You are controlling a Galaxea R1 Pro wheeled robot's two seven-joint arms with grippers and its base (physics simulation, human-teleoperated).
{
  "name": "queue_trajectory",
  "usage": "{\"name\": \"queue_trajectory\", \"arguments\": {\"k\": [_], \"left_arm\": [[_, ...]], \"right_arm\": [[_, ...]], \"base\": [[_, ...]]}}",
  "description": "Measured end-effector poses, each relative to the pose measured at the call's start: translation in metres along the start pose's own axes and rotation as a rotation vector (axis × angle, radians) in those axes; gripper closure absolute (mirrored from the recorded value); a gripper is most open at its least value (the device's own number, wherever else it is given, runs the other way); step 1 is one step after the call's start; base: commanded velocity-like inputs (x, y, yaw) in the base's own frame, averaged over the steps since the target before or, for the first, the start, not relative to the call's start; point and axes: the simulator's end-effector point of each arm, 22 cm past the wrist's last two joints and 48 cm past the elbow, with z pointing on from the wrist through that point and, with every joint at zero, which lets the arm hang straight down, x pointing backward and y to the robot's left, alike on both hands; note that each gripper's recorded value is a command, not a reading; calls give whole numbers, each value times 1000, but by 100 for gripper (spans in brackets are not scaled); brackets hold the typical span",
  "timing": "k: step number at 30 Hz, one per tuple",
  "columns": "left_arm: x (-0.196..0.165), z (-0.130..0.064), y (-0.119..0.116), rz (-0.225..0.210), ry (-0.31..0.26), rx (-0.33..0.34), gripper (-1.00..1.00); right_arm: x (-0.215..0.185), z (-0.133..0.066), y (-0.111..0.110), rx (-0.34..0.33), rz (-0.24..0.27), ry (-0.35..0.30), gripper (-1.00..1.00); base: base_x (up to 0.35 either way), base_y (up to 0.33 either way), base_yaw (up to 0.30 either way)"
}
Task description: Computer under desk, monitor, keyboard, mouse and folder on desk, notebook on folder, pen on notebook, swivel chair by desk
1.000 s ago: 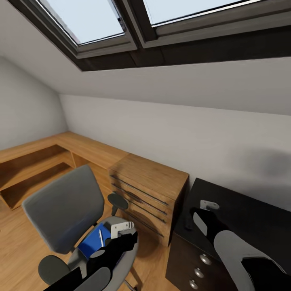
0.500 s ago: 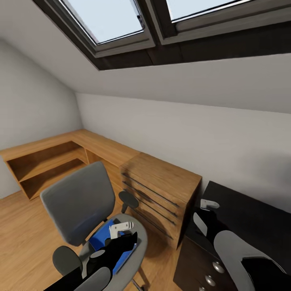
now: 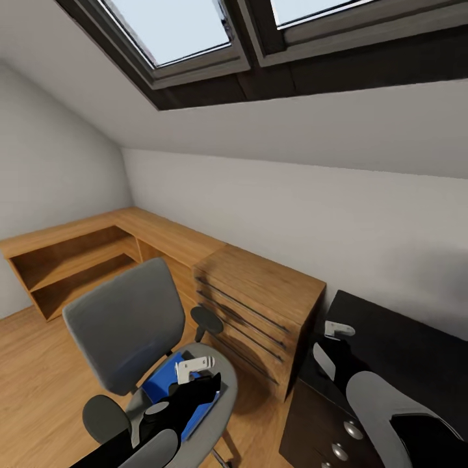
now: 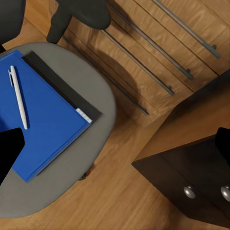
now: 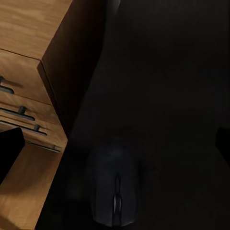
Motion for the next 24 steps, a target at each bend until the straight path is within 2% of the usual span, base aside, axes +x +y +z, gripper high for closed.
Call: {"name": "queue_trajectory", "arguments": {"k": [3, 11, 24], "left_arm": [[1, 3, 1, 0, 0, 0, -100], [6, 10, 3, 1, 1, 1, -100], [14, 22, 6, 1, 0, 1, -100]], "right_arm": [[0, 4, -5, 5, 1, -4, -100], [21, 17, 0, -64, -15, 30, -100], [32, 34, -14, -50, -19, 43, -100]], "base": [[0, 0, 0], [0, 0, 0], [0, 0, 0]]}}
